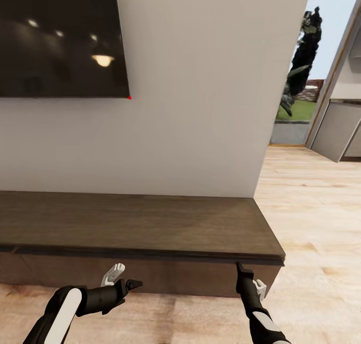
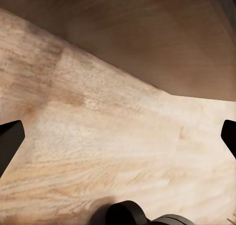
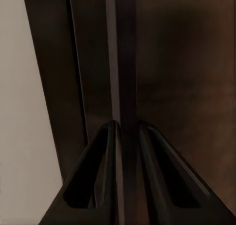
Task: Place each of the two pumpkins and all three candles from the living room inside a cabinet in the living room (use any cabinet), then make sure every cabinet is closed, and position the cauldron so it is next to a table in the living room.
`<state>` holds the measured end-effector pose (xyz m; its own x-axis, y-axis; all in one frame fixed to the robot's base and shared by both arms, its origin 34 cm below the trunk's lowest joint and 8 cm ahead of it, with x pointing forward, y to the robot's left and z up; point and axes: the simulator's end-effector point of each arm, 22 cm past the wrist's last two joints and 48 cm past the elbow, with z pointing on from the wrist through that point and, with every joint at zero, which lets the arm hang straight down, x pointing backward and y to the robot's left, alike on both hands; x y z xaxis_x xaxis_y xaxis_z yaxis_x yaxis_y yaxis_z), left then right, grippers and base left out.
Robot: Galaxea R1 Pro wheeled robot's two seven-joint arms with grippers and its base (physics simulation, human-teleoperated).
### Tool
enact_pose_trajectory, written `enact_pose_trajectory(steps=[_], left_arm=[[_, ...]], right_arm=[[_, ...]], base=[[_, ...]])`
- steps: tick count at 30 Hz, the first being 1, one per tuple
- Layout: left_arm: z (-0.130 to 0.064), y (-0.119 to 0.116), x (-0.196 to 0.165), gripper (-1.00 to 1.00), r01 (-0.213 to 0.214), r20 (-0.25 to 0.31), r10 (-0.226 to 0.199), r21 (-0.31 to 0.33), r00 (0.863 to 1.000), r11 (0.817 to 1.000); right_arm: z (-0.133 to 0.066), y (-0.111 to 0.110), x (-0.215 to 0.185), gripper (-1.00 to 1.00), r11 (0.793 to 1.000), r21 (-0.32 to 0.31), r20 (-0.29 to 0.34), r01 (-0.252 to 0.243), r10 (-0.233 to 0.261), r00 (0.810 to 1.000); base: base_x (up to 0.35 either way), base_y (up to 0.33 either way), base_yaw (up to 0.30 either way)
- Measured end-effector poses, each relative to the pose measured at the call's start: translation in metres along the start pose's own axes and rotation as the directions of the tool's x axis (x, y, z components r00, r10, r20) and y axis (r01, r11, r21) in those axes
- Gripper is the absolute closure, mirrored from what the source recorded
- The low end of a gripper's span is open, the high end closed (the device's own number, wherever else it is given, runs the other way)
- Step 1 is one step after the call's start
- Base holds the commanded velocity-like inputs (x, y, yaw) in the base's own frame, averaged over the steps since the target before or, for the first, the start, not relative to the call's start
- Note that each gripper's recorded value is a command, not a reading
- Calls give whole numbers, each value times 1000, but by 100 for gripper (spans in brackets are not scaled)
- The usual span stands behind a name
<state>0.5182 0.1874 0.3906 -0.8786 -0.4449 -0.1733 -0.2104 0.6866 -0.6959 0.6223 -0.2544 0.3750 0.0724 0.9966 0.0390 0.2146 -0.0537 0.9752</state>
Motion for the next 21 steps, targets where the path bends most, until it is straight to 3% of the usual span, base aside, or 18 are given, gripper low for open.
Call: enact_pose_trajectory(steps=[21], left_arm=[[0, -1, 0, -100, 1, 0, -1, 1, 1000, 1000]], right_arm=[[0, 0, 4, 100, 1000, 1, -14, 10, -10, 1000]], base=[[-225, 0, 0]])
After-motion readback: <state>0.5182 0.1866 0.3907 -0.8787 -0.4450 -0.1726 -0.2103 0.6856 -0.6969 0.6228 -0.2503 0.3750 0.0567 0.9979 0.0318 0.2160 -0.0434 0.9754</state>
